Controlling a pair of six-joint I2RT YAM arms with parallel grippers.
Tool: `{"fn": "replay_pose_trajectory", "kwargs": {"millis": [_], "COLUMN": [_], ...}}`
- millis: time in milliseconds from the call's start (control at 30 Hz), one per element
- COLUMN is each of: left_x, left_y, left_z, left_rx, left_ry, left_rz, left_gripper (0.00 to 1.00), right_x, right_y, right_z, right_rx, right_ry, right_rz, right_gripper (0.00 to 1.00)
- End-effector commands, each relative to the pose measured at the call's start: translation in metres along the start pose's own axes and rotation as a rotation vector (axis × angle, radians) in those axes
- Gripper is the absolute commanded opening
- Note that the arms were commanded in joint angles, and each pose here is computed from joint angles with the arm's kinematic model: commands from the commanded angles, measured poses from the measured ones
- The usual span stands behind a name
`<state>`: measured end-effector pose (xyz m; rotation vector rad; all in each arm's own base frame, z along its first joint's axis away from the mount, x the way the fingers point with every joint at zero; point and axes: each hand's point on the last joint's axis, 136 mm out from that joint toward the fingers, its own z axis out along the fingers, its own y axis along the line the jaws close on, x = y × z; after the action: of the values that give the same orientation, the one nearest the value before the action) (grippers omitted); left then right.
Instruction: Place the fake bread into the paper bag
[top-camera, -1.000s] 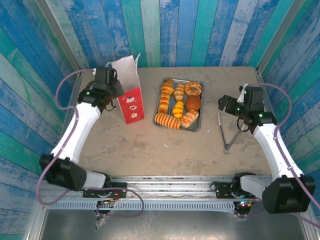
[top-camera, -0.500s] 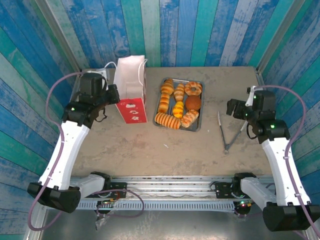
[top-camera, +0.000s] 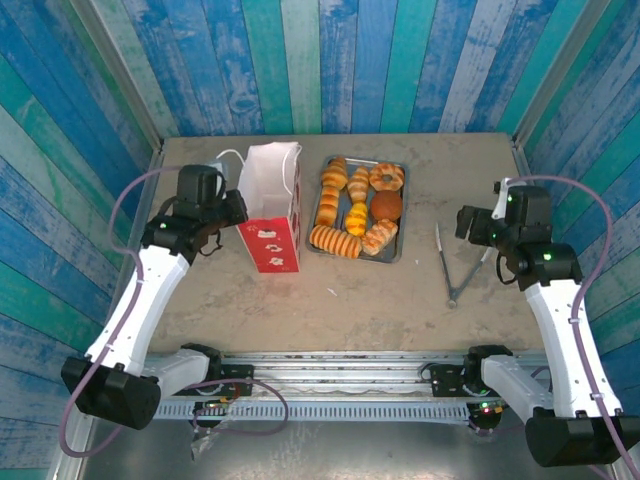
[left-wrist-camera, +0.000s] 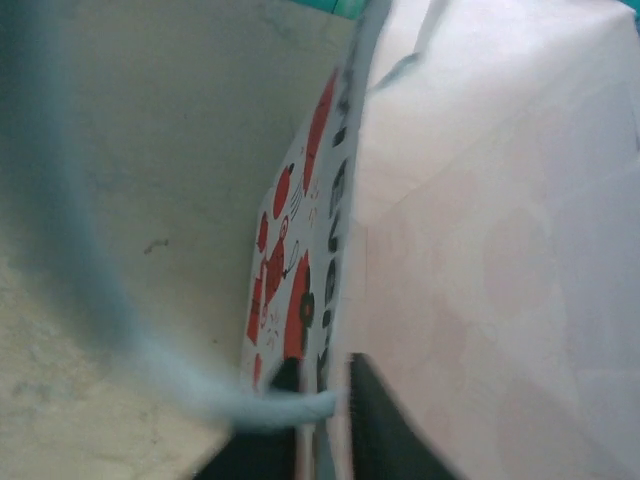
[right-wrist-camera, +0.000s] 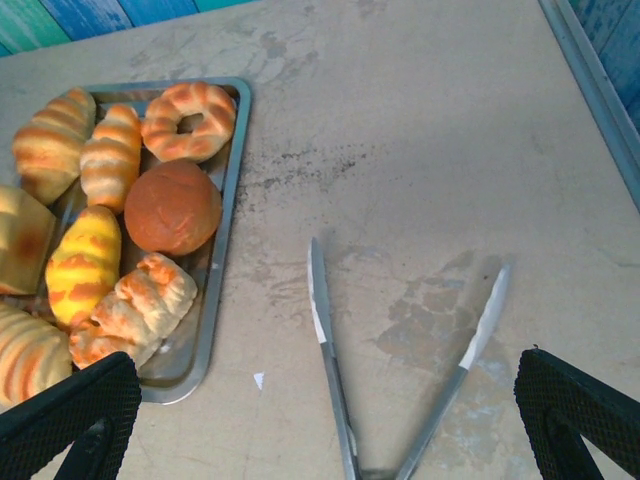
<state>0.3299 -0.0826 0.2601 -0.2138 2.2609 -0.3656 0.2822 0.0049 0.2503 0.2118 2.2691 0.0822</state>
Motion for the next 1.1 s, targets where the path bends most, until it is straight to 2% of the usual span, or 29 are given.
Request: {"fn": "replay_pose_trajectory", "kwargs": {"millis": [0,67,200,233,467,533,633,733,833,967,1067], "left_x": [-0.022,-0.030,-0.053,-0.059,-0.089,-0.088,-0.080,-0.068,-0.052,-0.037,-0.030], "left_y": [-0.011,-0.010,-0.012,-0.012,0.000,0.011,0.024,0.037,0.050,0.063,0.069], "left_z": [-0.015,-0.020,-0.047,-0.056,-0.128,-0.143,-0.156,-0.154,-0.141,-0.127,-0.119], "left_rx": [0.045,0.025,0.013,0.009,-0.046,-0.078,-0.102,-0.135,-0.172,-0.226,-0.248], "left_ry": [-0.096,-0.115,-0.210,-0.244,-0.525,-0.614,-0.719,-0.756,-0.740,-0.719,-0.714], "left_rz": [-0.019,0.005,0.071,0.084,0.131,0.121,0.118,0.103,0.102,0.118,0.126], "left_gripper": [0.44,0.69,1.00,0.94,0.94,0.94,0.94,0.94,0.94,0.94,0.94], "right_x": [0.010,0.011,0.013,0.014,0.036,0.044,0.055,0.082,0.119,0.158,0.169], "right_y": [-0.009,-0.010,-0.010,-0.010,-0.017,-0.025,-0.023,-0.027,-0.023,-0.033,-0.033], "right_z": [-0.004,-0.004,-0.004,-0.004,-0.005,-0.009,-0.010,-0.002,0.012,0.027,0.038], "right_rx": [0.044,0.044,0.044,0.045,0.081,0.126,0.112,0.141,0.132,0.211,0.205], "right_ry": [0.027,0.029,0.037,0.042,0.136,0.159,0.175,0.240,0.356,0.489,0.510], "right_rz": [-0.027,-0.029,-0.027,-0.023,-0.005,0.044,0.108,0.239,0.347,0.351,0.321], "right_gripper": [1.00,1.00,1.00,1.00,1.00,1.00,1.00,1.00,1.00,1.00,1.00]}}
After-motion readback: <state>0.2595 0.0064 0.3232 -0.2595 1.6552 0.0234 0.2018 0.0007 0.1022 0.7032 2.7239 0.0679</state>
